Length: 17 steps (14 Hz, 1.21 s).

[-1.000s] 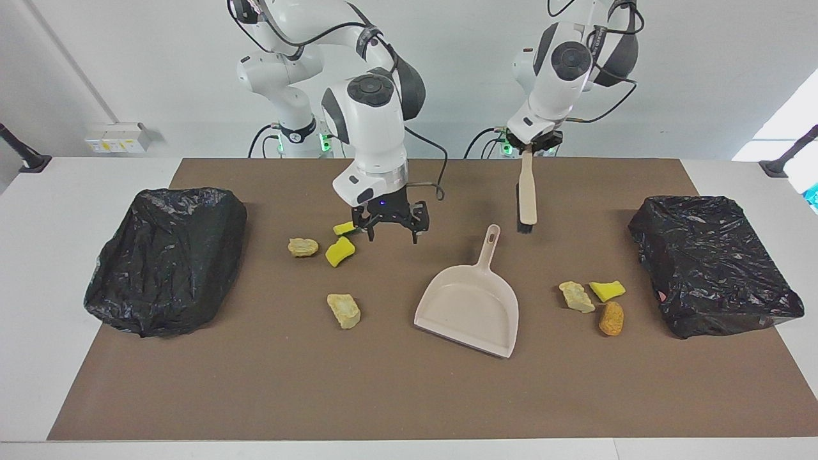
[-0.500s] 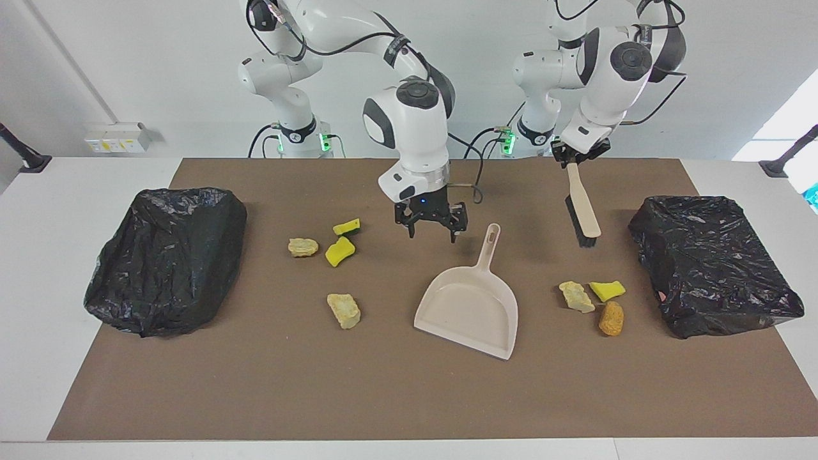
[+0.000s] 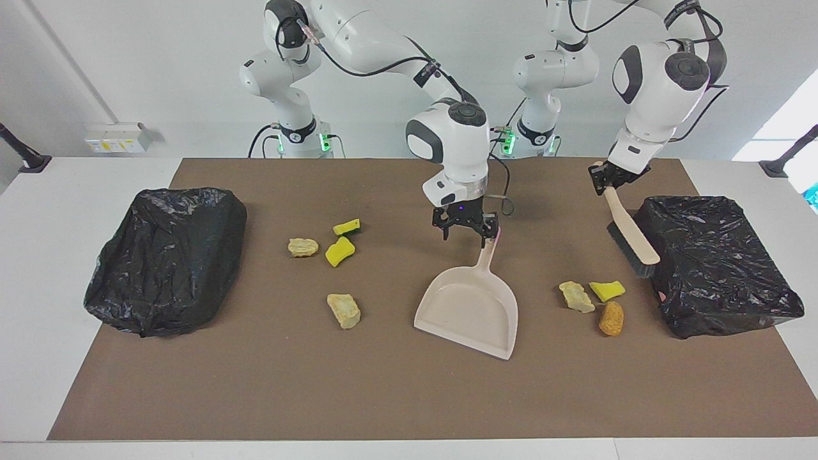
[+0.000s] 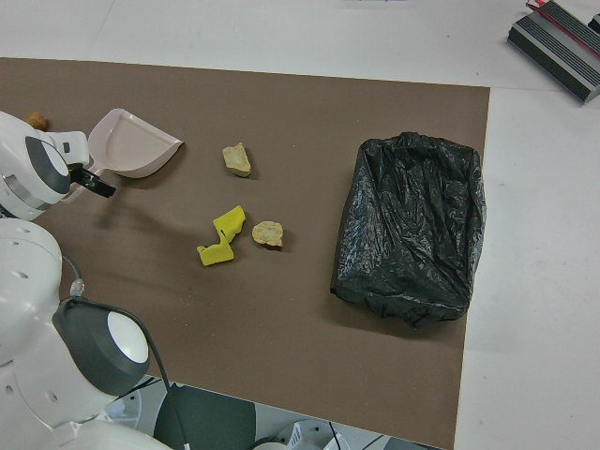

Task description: Sweep and dump trash in bin

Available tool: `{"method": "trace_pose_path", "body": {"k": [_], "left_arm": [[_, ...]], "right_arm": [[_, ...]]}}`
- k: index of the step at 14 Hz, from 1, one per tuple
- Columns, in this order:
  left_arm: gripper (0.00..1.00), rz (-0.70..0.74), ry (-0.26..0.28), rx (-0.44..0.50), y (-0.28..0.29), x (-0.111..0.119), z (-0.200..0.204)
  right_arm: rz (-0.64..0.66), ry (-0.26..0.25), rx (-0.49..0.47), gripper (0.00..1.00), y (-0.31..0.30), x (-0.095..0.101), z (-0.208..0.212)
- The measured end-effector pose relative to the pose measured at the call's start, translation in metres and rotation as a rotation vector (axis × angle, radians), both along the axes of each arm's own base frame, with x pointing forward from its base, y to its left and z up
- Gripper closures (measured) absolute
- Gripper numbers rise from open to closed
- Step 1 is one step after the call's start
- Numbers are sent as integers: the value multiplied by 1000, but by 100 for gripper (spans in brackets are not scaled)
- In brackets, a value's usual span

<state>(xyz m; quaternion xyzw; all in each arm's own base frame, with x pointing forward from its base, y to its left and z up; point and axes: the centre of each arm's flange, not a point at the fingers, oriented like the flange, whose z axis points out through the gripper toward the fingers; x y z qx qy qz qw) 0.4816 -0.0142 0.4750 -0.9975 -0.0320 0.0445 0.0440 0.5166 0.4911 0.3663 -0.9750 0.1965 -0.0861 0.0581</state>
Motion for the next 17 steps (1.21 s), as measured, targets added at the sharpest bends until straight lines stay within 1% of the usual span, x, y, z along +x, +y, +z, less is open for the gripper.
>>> {"method": "trace_pose_path", "body": {"k": [2, 5, 8, 9, 10, 11, 12, 14, 15, 16, 17], "left_arm": [[73, 2, -2, 17, 10, 23, -7], [73, -29, 19, 62, 19, 56, -47], [73, -43, 12, 68, 26, 76, -83], [73, -43, 10, 65, 28, 79, -92], [73, -45, 1, 60, 29, 83, -101], [73, -48, -6, 57, 29, 87, -108], [73, -48, -8, 55, 30, 88, -113], [73, -53, -4, 53, 31, 89, -116], [73, -59, -2, 52, 29, 89, -117], [73, -68, 4, 51, 26, 87, -119], [73, -77, 13, 50, 21, 85, -124]], "right_arm": [[-15, -24, -5, 0, 16, -3, -7], [-12, -62, 33, 0, 30, 2, -9], [1, -68, 28, 0, 35, 0, -16], [15, -74, 20, 5, 39, -4, -18], [31, -81, 10, 6, 44, -9, -18], [47, -87, -8, 14, 46, -13, -18], [58, -90, -25, 25, 48, -15, -20], [61, -93, -38, 52, 46, -15, -20], [63, -93, -42, 63, 45, -14, -21], [66, -93, -46, 68, 44, -13, -21], [68, -93, -48, 68, 44, -13, -21]]}}
